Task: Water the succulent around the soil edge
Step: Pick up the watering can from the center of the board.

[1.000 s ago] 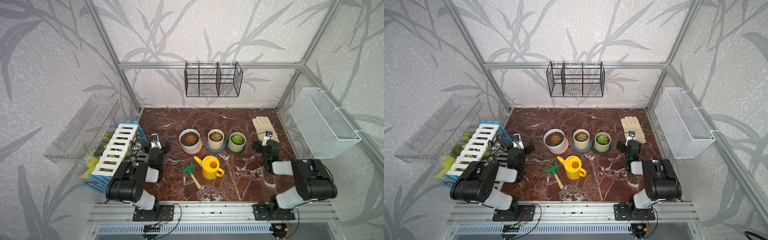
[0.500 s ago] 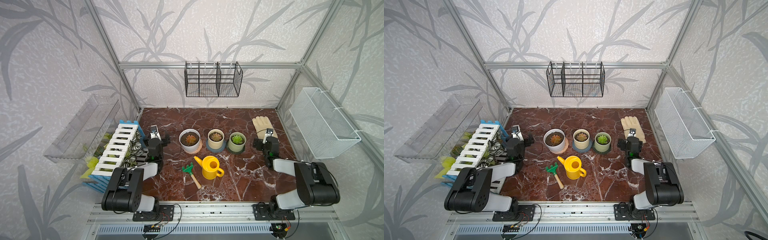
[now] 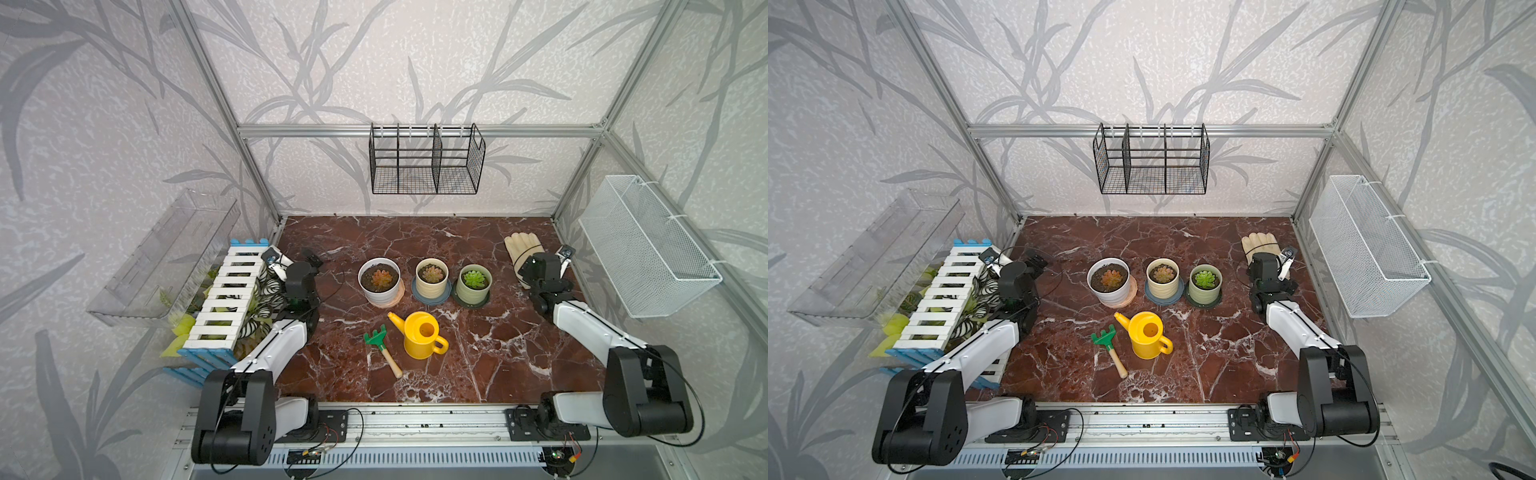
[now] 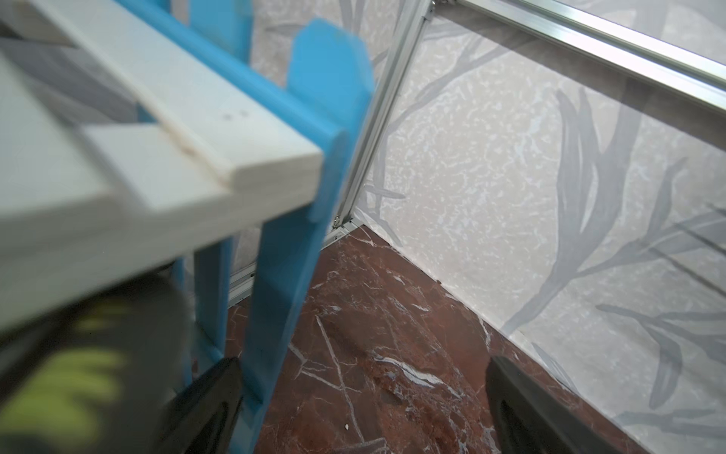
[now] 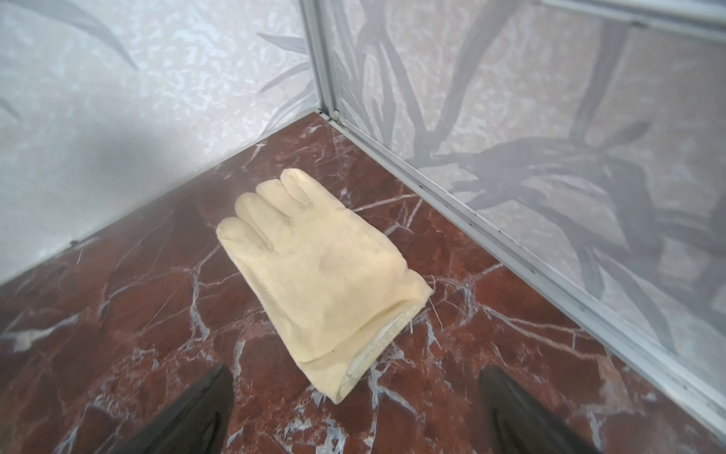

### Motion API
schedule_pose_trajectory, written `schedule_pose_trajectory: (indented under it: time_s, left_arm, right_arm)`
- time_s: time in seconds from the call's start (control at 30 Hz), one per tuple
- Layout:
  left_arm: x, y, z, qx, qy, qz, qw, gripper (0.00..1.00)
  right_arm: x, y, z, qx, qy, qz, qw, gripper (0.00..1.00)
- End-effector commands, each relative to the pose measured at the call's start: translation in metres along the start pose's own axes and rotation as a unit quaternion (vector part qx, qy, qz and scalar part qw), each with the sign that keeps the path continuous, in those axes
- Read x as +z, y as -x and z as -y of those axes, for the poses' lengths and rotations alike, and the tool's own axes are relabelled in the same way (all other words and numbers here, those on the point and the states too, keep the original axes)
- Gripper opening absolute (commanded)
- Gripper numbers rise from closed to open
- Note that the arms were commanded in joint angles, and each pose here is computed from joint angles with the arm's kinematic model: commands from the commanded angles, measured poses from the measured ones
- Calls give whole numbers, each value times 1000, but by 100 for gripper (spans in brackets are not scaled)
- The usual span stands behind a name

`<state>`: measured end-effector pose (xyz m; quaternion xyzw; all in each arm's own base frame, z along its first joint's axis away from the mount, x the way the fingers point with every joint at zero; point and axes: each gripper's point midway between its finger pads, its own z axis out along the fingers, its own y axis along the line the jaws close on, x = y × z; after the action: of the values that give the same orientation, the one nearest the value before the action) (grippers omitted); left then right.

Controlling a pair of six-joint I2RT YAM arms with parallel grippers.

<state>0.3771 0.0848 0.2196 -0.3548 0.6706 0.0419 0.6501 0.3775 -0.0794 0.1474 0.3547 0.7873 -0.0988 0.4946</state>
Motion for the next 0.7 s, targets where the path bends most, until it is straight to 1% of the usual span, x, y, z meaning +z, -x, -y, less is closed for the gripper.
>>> schedule_pose_trajectory:
  time_s: [0.0,0.07,0.13,0.23,0.3,0.4,0.43,0.5,0.6,0.67]
  left_arm:
    - [-9,4,6,-61,-29,-4,998,100]
    - [-15,10,22,-75,-75,-10,994,100]
    - [-23,15,44,-54,-128,-22,990,100]
    - [-35,18,68,-57,-178,-38,982,100]
    - [-49,16,90,-52,-216,-52,974,100]
    - [-74,7,119,-38,-263,-70,962,100]
    - [-84,3,129,-32,-281,-80,956,100]
    - [-104,-6,142,-25,-313,-96,944,100]
    - [-128,-15,147,-29,-342,-115,932,100]
    - [-141,-17,148,-38,-360,-129,923,100]
  right_arm:
    - [-6,-5,1,63,8,-41,997,99]
    - [-14,-8,-12,40,43,-62,996,99]
    - [-26,-9,-24,25,68,-68,995,99]
    - [-50,-16,-49,-3,120,-72,990,99]
    - [-73,-30,-71,-40,168,-80,982,99]
    - [-104,-58,-89,-88,214,-110,966,99]
    - [-114,-68,-94,-104,236,-122,958,99]
    - [-140,-90,-104,-132,289,-147,937,99]
    - [-177,-119,-104,-167,354,-181,902,100]
    - [-199,-140,-98,-181,392,-209,878,97]
